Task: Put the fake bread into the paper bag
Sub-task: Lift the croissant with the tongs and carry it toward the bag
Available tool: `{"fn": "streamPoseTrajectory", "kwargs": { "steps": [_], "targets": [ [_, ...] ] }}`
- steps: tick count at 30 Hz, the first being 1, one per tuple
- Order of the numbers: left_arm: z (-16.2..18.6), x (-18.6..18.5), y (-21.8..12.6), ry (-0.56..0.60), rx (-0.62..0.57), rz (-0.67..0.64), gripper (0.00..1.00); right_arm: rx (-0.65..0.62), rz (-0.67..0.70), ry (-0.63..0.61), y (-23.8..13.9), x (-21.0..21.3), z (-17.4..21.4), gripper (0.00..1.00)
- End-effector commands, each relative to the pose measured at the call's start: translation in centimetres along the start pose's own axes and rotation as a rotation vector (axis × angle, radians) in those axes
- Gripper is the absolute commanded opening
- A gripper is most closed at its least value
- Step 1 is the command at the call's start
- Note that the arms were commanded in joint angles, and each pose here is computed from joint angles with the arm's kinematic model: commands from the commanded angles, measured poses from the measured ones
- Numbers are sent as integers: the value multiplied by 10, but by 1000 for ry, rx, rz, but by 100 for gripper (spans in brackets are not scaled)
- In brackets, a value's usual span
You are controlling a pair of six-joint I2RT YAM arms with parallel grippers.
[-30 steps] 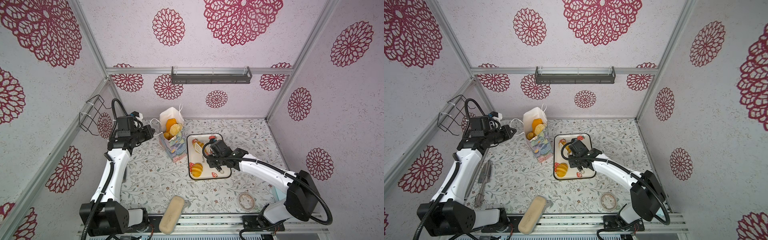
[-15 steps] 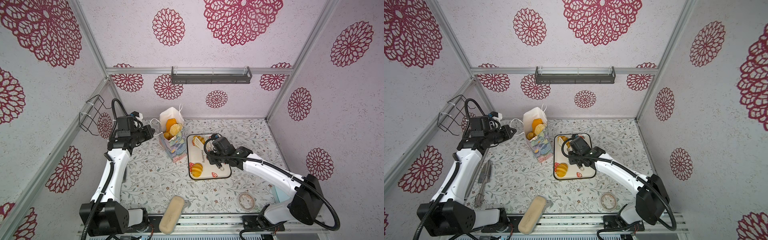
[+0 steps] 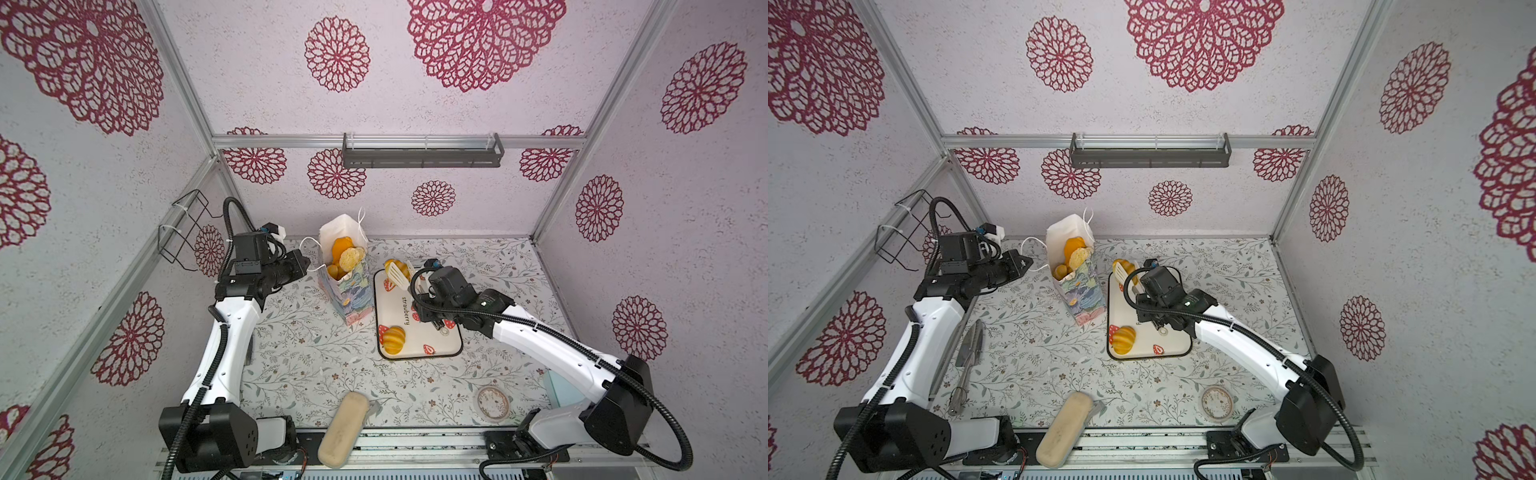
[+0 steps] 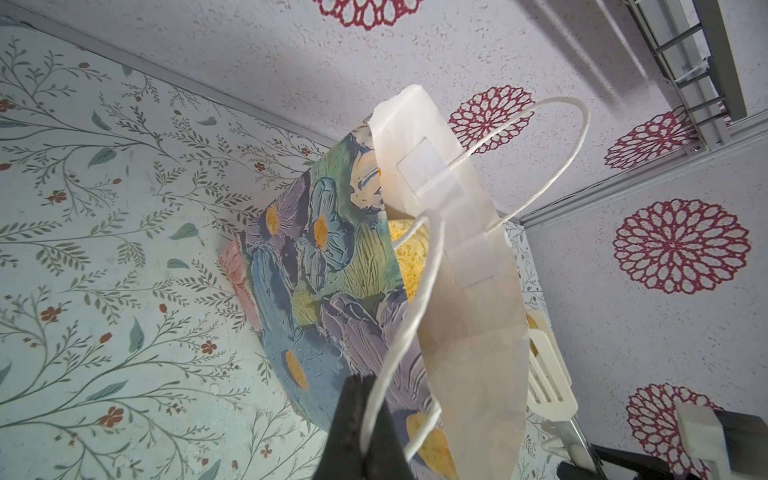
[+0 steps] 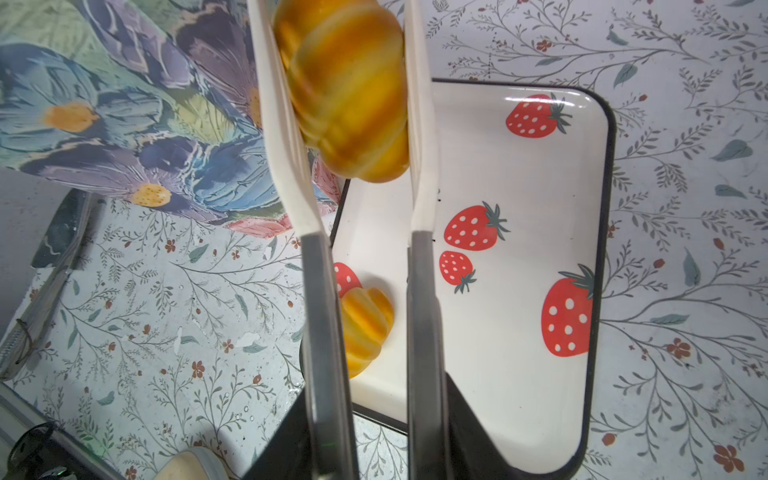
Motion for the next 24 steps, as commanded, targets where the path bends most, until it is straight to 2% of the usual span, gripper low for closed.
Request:
{"fn": "streamPoseTrajectory", "kwargs": {
  "steps": [1,16,24],
  "targets": [
    [-1,1,-1,2,-15,0,0,-131,10,17,-29,-3,-24,41],
    [-1,0,-2,4,-15,3,0,-216,-24,20,-46,1,-43,41],
    [-1,0,-2,3,-14,2,0,-298,-85,23,-56,10,-61,40]
  ]
}}
Point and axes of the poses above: each gripper's point midway between its finger pads, its own y axis out along the fingers, its own x axis along the line the jaws close on, z = x × y, the point moved 10 cm from there along -y, back along the fingers, and after that the axes turned 15 degrees about -y, right-handed, at the moved point
